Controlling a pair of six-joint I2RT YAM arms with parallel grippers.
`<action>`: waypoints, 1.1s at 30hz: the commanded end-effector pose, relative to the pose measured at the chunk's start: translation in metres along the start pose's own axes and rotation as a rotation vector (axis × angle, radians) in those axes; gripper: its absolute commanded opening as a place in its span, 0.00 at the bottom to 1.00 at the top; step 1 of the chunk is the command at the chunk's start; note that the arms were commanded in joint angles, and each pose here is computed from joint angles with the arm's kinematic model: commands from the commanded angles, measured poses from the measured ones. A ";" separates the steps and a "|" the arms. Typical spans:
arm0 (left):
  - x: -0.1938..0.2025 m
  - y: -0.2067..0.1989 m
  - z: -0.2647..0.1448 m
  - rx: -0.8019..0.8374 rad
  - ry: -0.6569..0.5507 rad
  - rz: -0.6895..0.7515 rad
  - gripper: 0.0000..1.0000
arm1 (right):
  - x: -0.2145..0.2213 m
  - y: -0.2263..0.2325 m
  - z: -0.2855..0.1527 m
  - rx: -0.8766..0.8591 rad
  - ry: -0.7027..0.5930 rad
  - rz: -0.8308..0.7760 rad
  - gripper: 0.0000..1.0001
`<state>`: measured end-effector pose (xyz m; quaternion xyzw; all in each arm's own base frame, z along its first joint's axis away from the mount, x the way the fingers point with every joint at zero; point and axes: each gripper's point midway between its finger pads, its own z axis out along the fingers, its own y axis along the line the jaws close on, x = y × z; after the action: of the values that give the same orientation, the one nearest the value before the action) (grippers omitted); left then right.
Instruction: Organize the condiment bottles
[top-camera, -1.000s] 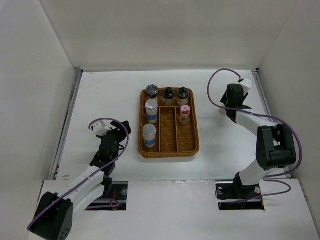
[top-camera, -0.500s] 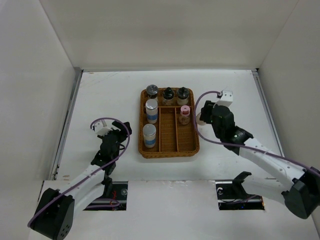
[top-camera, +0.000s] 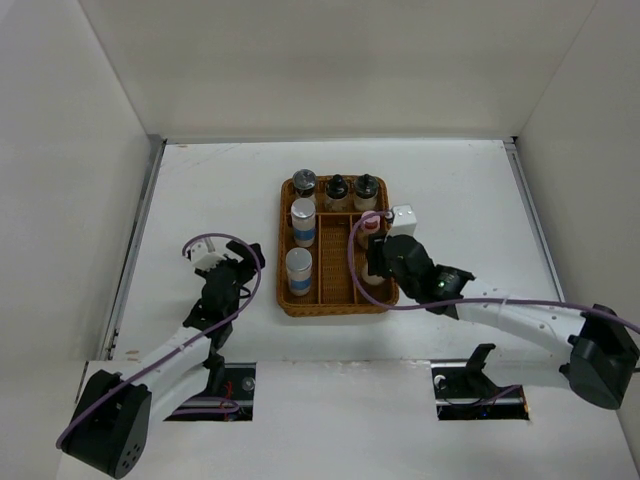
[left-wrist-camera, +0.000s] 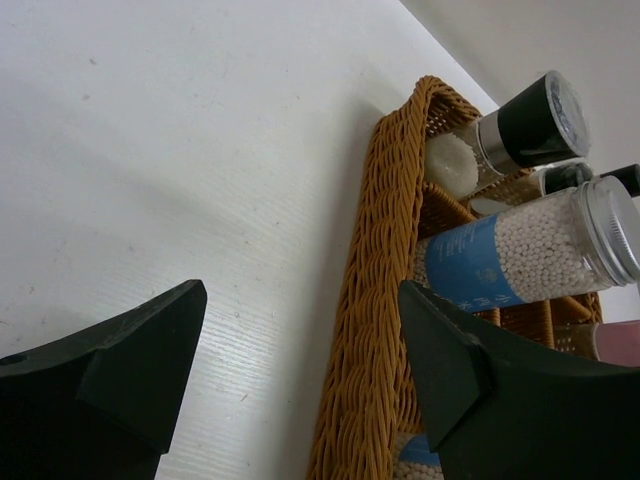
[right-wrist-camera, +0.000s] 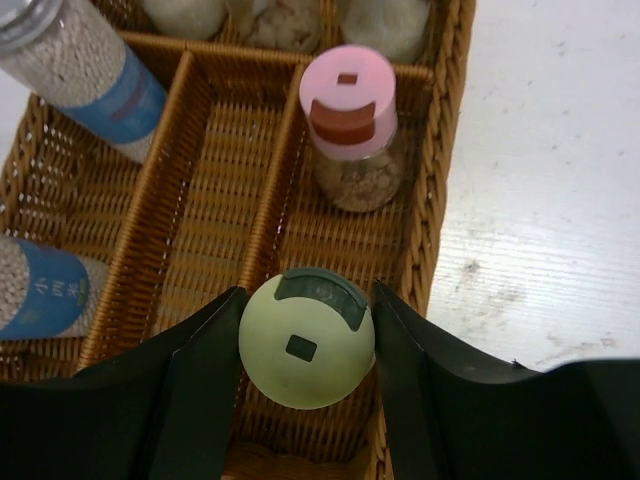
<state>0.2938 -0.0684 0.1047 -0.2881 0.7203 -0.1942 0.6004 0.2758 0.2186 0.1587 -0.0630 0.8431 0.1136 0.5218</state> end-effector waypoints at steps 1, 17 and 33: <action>-0.017 -0.022 0.007 0.045 -0.041 -0.016 0.78 | 0.001 0.015 0.007 -0.042 -0.025 0.040 0.48; -0.026 -0.023 0.003 -0.004 -0.016 0.007 1.00 | -0.007 0.014 0.001 -0.063 -0.094 0.047 1.00; -0.049 -0.053 -0.002 -0.030 0.041 0.000 1.00 | -0.029 -0.114 -0.015 0.238 -0.373 0.410 1.00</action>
<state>0.3027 -0.0739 0.1589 -0.2880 0.7340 -0.1853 0.5865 0.2941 0.1112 0.1551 0.1359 0.7753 0.0961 0.6093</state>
